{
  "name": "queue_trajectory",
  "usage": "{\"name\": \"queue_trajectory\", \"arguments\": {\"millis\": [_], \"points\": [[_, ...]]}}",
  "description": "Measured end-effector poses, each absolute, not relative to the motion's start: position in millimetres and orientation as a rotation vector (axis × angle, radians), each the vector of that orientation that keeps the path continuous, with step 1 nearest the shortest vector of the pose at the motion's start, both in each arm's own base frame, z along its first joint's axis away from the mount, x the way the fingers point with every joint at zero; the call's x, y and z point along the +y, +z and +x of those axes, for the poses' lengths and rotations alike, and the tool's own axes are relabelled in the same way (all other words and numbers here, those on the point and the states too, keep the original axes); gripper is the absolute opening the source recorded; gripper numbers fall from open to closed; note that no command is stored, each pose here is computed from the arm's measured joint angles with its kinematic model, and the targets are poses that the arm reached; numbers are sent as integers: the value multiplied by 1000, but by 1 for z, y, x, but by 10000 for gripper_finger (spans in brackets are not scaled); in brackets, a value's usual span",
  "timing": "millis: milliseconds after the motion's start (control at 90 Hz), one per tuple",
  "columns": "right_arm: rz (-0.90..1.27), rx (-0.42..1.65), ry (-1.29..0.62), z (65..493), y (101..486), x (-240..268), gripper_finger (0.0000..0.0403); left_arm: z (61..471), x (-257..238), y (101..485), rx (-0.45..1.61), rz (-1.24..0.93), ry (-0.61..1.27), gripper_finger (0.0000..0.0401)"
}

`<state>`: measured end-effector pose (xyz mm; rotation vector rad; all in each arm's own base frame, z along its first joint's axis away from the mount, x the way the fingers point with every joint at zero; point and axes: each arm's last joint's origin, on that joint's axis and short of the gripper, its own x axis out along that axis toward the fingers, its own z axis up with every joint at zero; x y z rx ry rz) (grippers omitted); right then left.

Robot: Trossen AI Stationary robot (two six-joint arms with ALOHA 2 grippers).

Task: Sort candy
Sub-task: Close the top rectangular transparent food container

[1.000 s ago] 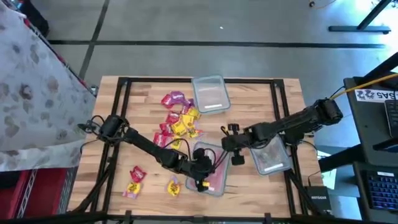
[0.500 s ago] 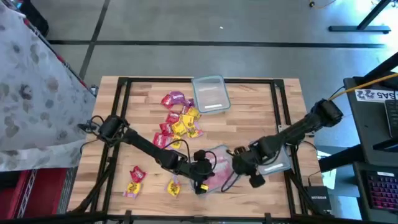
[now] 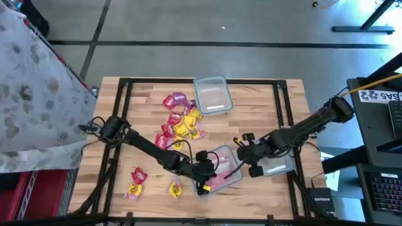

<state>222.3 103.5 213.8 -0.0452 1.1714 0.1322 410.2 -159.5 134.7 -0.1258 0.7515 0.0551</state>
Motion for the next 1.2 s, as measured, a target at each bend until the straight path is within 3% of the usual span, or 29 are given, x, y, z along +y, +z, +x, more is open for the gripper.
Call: {"name": "queue_trajectory", "arguments": {"millis": [256, 422, 644, 844, 1200], "points": [[-39, 1199, 159, 237, 173, 111, 0, 411, -155, 123, 750, -151, 67, 0], [-82, 1181, 173, 241, 168, 113, 0, 408, -152, 118, 752, -173, 64, 0], [-213, 1095, -130, 234, 212, 106, 0, 411, -149, 117, 682, -183, 168, 0], [-213, 925, -66, 219, 253, 123, 0, 421, -125, 110, 574, -175, 383, 0], [-203, 898, -56, 217, 249, 139, 0, 451, -49, 121, 378, -239, 496, 0]]}}
